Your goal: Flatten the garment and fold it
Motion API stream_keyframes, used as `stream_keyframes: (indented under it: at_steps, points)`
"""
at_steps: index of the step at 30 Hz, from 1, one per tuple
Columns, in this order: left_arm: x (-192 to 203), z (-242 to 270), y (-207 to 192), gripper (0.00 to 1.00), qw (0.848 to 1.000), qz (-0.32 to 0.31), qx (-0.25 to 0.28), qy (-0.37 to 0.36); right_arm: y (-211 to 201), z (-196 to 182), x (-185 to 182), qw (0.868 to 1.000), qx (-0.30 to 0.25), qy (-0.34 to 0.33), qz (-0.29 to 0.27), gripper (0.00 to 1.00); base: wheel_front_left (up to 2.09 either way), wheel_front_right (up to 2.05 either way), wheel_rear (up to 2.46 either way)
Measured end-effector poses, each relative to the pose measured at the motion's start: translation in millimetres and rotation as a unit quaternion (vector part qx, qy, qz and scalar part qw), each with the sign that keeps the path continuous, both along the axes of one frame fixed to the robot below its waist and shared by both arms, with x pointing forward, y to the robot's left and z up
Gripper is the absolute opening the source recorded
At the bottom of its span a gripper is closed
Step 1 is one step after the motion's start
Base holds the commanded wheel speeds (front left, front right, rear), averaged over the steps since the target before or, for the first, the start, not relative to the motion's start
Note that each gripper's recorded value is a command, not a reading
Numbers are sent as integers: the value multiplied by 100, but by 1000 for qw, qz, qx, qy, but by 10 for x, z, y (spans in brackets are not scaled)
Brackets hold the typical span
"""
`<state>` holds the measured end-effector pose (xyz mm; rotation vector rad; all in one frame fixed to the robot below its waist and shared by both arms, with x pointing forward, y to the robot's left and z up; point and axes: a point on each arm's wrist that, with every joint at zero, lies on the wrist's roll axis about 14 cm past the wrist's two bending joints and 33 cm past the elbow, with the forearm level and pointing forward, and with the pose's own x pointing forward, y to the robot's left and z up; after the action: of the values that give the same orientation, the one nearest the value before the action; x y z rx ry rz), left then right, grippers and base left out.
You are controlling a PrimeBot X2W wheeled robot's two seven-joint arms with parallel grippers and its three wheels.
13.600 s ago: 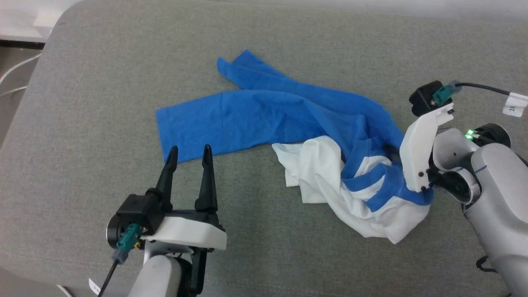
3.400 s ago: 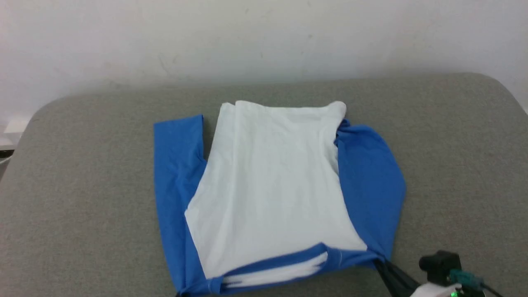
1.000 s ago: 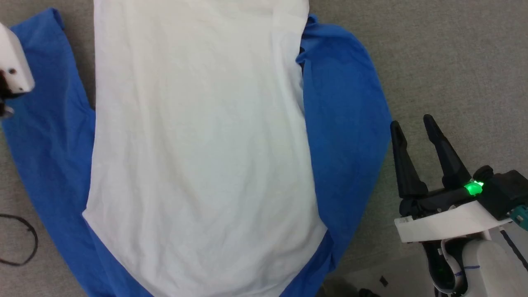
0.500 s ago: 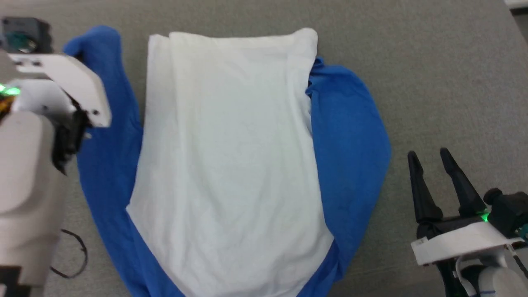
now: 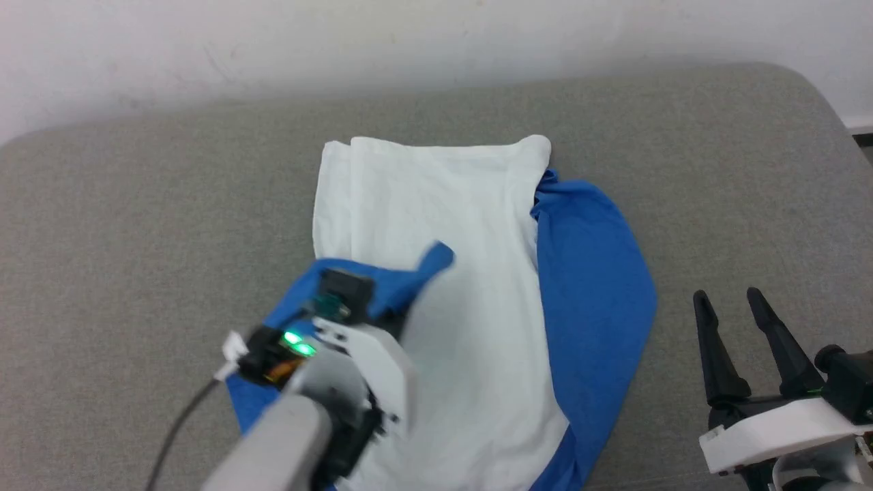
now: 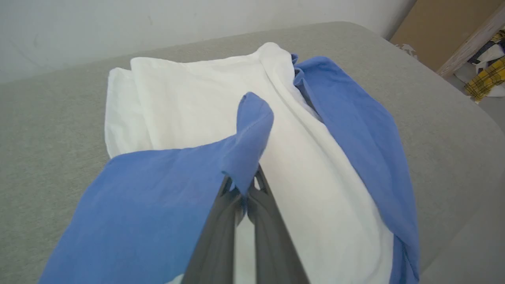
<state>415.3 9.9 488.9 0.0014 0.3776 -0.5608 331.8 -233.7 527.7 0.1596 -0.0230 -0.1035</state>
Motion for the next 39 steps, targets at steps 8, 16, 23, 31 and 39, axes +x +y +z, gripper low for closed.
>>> stream_keyframes:
  at_steps: [8,16,23,31,39]
  points:
    - [-550,-358,-753,0,993,-90,-27,65,-28,44,-59,1000,3,-2,-5,100,0,0,0]
    - [-672,-998,-874,100,986,-116,15,122,-128,-148,-91,999,7,31,-25,100,0,0,0]
    - [-648,-707,-1086,100,988,-136,-64,41,-181,-203,-92,999,-2,41,-33,100,0,0,0]
    - [-402,52,-864,100,979,-61,-167,-98,-55,-60,-3,999,-22,22,-8,100,0,0,0]
    - [21,418,150,100,963,118,-160,-180,33,42,62,1000,-26,7,9,100,0,0,0]
